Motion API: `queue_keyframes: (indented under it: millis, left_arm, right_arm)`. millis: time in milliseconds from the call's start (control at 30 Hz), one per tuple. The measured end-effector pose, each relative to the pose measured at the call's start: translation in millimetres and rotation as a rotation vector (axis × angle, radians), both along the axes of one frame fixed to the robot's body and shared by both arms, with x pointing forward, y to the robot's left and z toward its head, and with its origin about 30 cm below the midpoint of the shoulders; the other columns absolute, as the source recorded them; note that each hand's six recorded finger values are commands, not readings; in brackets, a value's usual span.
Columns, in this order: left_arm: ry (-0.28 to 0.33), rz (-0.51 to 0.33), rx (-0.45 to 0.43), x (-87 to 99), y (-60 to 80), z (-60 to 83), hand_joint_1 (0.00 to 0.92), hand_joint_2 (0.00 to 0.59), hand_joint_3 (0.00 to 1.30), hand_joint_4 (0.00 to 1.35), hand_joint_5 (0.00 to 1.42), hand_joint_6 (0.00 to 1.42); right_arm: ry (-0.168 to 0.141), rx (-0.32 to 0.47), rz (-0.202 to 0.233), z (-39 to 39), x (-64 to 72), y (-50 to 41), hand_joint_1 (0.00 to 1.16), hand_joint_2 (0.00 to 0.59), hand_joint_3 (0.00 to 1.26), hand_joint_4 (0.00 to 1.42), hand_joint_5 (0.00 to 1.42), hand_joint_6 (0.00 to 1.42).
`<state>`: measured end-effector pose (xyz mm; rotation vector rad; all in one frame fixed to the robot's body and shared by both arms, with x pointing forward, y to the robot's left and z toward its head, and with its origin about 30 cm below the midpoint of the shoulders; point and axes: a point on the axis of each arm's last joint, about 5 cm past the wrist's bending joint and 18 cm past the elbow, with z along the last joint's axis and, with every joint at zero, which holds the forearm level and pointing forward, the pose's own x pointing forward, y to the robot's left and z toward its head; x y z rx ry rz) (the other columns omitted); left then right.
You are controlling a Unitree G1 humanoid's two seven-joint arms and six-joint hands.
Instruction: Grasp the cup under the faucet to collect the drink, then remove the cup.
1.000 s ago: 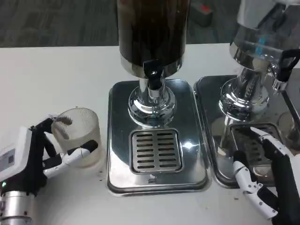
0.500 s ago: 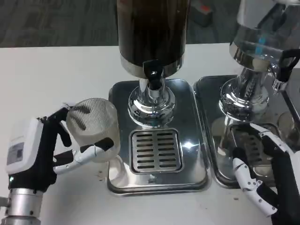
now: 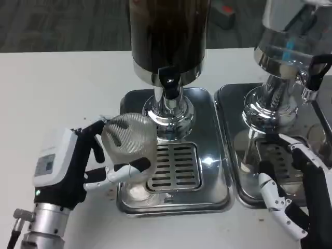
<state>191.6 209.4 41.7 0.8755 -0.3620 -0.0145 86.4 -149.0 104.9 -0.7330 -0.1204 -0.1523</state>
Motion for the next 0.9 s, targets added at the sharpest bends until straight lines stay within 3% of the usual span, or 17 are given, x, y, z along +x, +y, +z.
queue_keyframes:
  millis: [433,900]
  left_arm:
    - [0.048,-0.067,-0.009,10.0,-20.9,-7.1,0.327,0.095,0.60,0.78,1.01,1.37]
    - [0.069,-0.093,0.010,18.6,-29.3,-9.0,0.284,0.097,0.55,0.72,0.94,1.31]
  right_arm:
    - [-0.004,0.024,-0.017,3.1,-6.3,3.0,0.34,0.453,0.30,0.25,0.23,0.32]
    - [-0.002,0.041,-0.029,4.4,-10.1,5.5,0.34,0.455,0.30,0.25,0.23,0.32]
